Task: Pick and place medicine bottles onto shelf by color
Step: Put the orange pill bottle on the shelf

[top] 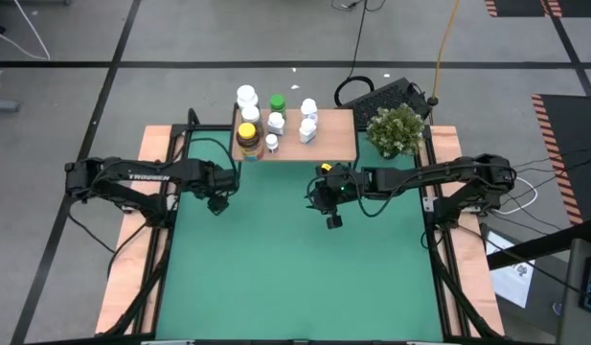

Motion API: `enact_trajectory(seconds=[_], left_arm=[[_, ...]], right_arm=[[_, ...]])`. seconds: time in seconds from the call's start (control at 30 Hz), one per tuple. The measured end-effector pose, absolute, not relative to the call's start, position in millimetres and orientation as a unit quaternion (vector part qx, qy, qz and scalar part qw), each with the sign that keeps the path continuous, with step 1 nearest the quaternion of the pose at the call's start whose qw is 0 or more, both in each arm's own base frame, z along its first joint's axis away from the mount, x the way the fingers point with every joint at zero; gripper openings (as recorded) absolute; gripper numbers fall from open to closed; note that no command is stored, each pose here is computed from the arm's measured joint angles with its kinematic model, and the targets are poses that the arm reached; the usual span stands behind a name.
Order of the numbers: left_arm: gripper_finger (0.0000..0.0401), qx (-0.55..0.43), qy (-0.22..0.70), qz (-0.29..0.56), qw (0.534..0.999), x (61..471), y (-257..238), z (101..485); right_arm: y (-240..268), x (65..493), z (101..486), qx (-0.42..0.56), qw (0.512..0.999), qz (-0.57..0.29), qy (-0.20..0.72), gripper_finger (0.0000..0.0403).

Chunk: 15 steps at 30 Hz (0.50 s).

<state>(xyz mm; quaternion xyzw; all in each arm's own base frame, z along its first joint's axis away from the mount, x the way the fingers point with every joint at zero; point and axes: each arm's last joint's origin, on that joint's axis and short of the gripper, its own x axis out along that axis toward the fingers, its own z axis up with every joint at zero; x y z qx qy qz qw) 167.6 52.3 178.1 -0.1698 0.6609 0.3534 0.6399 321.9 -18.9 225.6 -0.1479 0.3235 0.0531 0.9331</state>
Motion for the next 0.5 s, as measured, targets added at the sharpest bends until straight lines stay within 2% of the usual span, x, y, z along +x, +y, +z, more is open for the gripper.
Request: enact_trajectory(seconds=[0.5], left_arm=[[0.0390, -0.217, 0.661, 0.357, 0.623, 161, 70, 178]], right_arm=[[-19, 322, 225, -0.147, 0.933, 0.053, 0.324, 0.0121]])
